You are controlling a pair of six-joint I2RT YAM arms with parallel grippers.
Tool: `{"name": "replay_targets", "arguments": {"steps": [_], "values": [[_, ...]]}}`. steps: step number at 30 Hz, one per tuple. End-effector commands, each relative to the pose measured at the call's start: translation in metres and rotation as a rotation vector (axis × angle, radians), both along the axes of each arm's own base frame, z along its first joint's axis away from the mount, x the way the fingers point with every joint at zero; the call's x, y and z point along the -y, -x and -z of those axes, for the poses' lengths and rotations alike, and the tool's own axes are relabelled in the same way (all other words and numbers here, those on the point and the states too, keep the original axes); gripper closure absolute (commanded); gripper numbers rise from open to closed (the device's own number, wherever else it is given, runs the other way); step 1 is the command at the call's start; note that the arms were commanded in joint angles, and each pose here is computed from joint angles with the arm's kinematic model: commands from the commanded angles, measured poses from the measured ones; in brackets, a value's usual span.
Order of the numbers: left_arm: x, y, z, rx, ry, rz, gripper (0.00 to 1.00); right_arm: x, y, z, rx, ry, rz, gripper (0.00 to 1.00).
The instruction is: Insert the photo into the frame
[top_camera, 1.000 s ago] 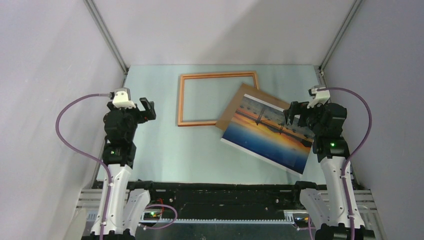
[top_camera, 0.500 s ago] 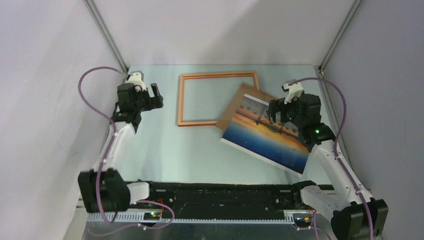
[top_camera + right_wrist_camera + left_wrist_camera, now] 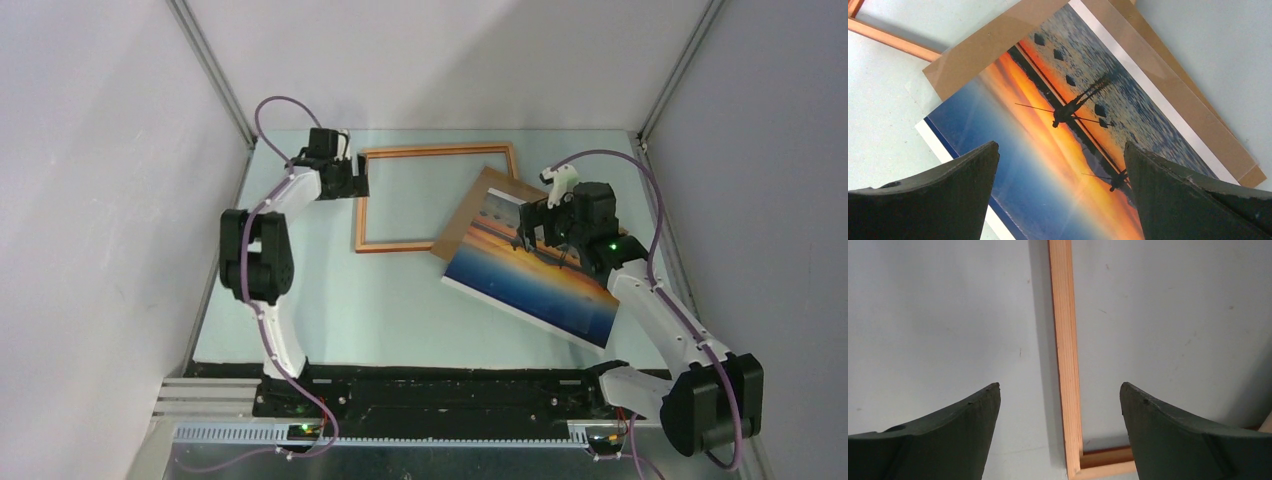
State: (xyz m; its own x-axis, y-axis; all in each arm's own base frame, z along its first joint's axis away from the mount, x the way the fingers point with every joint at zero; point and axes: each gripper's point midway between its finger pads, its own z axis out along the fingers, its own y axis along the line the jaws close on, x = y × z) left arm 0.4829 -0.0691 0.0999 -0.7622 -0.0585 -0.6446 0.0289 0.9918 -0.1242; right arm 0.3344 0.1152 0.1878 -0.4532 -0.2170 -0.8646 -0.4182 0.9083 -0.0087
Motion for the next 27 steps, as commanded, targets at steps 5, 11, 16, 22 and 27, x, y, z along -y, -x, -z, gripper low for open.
{"name": "replay_targets", "arguments": {"steps": [5,11,16,22,27], "values": [[0.01,-0.01,0.029,-0.147,0.004,-0.057,0.13,0.01,-0.003,-0.014,0.031,-0.06,-0.001,0.0],[0.016,-0.012,0.046,-0.191,-0.021,-0.085,0.25,0.013,-0.002,-0.012,0.018,-0.077,0.0,0.0],[0.018,-0.009,0.058,-0.222,-0.01,-0.101,0.28,0.014,-0.001,-0.011,0.006,-0.09,-0.003,0.0],[0.022,-0.003,0.072,-0.256,-0.018,-0.098,0.34,0.015,-0.001,-0.011,0.004,-0.093,-0.004,0.0],[0.024,0.003,0.079,-0.277,-0.013,-0.101,0.46,0.017,-0.002,-0.009,-0.002,-0.092,0.0,0.0]]}}
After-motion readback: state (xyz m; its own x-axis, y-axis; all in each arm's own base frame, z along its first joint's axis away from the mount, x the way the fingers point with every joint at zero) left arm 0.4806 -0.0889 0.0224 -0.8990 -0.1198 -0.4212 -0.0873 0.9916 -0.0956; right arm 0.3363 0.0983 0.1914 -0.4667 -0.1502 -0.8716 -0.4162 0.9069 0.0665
